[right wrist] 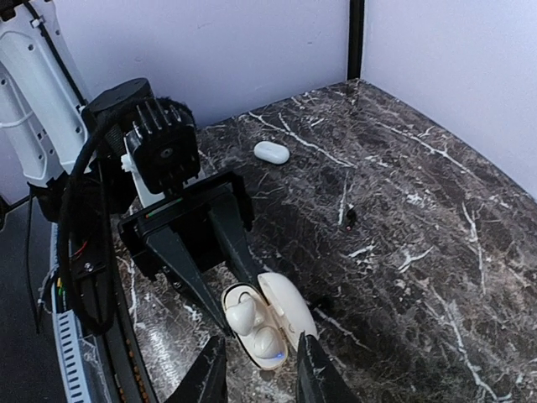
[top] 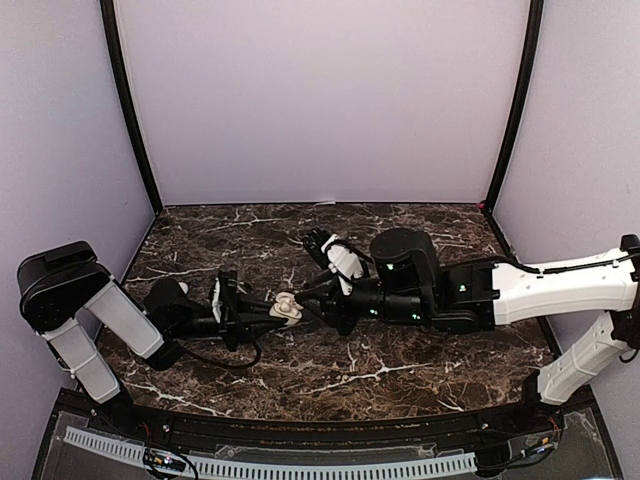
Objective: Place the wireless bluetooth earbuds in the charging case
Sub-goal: Adjust the left earbud in the left side groove of the charging case.
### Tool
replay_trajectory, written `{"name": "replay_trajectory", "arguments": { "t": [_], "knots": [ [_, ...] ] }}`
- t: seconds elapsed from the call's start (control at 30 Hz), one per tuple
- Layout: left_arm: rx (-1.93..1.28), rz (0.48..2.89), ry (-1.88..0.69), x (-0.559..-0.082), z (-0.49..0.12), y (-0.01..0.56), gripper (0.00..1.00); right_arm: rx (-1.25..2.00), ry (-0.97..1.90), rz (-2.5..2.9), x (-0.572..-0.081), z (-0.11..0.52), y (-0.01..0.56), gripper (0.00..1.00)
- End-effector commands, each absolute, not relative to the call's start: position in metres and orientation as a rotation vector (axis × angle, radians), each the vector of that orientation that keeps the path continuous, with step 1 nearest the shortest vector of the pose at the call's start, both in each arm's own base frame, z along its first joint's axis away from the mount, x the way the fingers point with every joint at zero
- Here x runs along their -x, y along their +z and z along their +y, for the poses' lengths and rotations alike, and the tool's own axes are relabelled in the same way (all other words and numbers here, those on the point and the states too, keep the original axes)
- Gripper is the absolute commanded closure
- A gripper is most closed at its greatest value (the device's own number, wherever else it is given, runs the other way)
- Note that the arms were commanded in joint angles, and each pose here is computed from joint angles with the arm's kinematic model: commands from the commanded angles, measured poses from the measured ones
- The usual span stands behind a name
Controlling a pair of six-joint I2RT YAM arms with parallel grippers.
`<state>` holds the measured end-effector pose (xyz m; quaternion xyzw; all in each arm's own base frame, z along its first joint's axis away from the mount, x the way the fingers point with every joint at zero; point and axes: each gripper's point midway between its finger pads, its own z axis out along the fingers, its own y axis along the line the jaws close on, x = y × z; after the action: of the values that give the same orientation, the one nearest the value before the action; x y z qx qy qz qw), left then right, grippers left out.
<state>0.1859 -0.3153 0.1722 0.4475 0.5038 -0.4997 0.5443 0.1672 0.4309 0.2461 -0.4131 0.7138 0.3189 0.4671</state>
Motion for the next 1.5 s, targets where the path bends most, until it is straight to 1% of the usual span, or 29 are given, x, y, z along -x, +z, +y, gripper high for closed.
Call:
{"name": "replay_trajectory", "arguments": {
  "t": [0.0,0.1,0.23,0.3,0.53,0.7,1.07,1.13,1.17,1.27,1.47],
  "knots": [
    [-1.123,0.889,-1.139,-0.161,-0.308,0.212,1.00,0.992,0.932,1.823,-0.154,0.439,0.251,0.73],
    [-1.148,0.877,-1.134,-0.157,-0.308,0.208,1.00,0.963,0.941,1.876,-0.156,0.441,0.247,0.76],
    [-1.162,0.873,-1.127,-0.155,-0.307,0.205,1.00,0.952,0.922,1.963,-0.157,0.444,0.232,0.77],
    [-1.165,0.872,-1.125,-0.155,-0.307,0.204,1.00,0.936,0.925,1.966,-0.159,0.448,0.238,0.78],
    [-1.179,0.866,-1.127,-0.153,-0.308,0.202,1.00,0.941,0.901,1.986,-0.163,0.454,0.232,0.81],
    [-1.183,0.867,-1.132,-0.153,-0.308,0.201,1.00,0.979,0.915,1.996,-0.159,0.462,0.229,0.87],
    [-1.187,0.868,-1.142,-0.152,-0.308,0.201,1.00,1.019,0.949,1.997,-0.152,0.466,0.226,0.94],
    [-1.185,0.872,-1.145,-0.152,-0.308,0.200,1.00,1.027,0.959,1.993,-0.151,0.466,0.227,0.94],
    [-1.186,0.873,-1.145,-0.152,-0.308,0.200,1.00,1.039,0.949,2.012,-0.151,0.469,0.216,0.95],
    [-1.186,0.872,-1.150,-0.152,-0.309,0.200,1.00,1.051,0.948,2.021,-0.151,0.472,0.210,0.96],
    [-1.185,0.875,-1.152,-0.152,-0.309,0.200,1.00,1.042,0.931,2.024,-0.154,0.474,0.208,0.97]
  ]
}}
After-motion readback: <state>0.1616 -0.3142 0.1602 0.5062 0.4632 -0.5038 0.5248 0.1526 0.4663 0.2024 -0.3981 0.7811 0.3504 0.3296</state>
